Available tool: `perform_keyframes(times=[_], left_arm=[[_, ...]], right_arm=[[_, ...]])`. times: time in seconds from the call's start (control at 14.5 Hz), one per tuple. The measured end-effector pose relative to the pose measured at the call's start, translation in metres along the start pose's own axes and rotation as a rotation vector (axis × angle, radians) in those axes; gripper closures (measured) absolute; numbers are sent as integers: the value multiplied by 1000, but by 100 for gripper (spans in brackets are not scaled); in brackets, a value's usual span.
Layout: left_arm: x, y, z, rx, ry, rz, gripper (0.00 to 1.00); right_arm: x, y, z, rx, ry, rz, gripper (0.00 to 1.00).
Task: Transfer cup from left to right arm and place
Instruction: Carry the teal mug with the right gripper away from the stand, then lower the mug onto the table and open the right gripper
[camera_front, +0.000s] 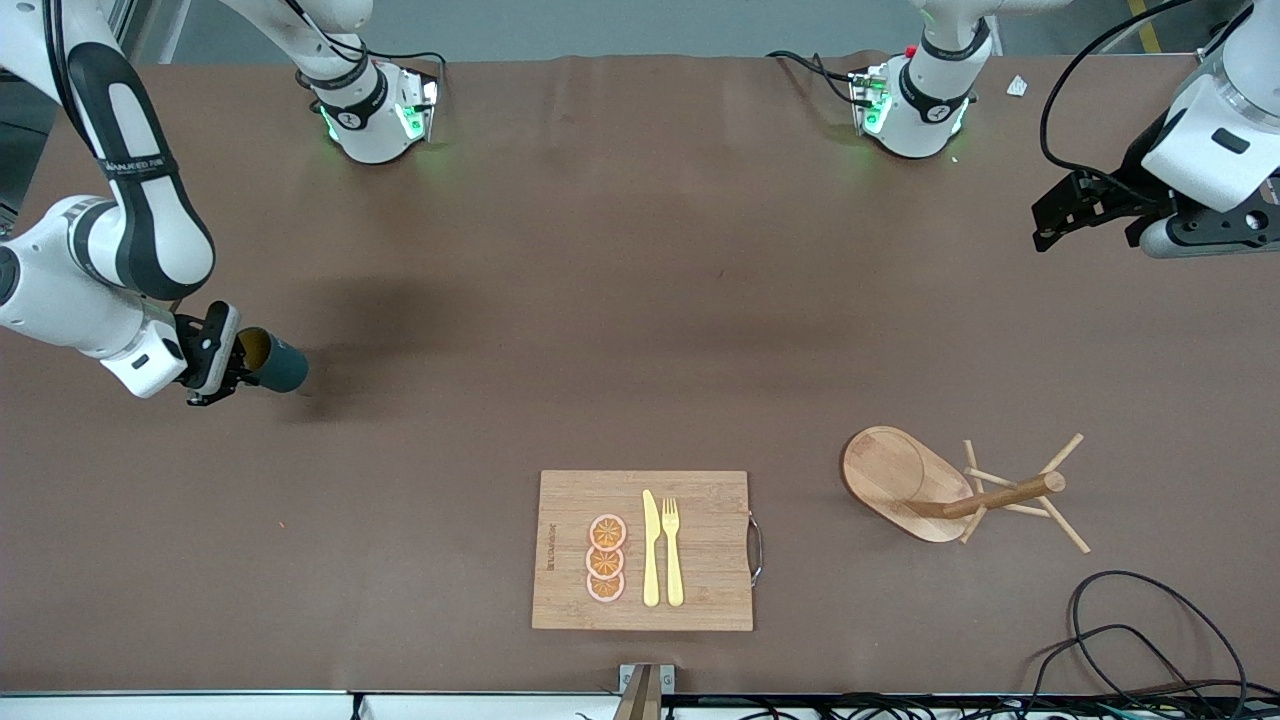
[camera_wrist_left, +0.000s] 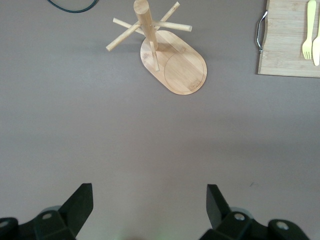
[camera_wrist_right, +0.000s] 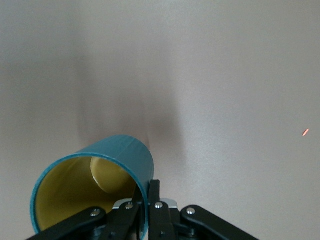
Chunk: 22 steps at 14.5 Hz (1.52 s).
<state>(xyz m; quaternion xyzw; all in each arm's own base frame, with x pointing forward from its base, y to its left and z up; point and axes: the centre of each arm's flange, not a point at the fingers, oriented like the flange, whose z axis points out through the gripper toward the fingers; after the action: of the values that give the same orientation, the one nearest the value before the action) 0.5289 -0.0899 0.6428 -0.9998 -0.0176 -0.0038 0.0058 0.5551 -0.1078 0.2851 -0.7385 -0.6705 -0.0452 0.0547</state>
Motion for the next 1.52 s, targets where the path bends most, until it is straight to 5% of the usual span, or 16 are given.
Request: perform_keyframes(times=[0.48,1.52], left_arm=[[1,-1,0,0,1,-3,0],[1,-2,0,-1,2,-4,0]], right_arm=[[2,11,-7,-6,-88,-105,95],[-10,14,26,14,-88,-97,95]])
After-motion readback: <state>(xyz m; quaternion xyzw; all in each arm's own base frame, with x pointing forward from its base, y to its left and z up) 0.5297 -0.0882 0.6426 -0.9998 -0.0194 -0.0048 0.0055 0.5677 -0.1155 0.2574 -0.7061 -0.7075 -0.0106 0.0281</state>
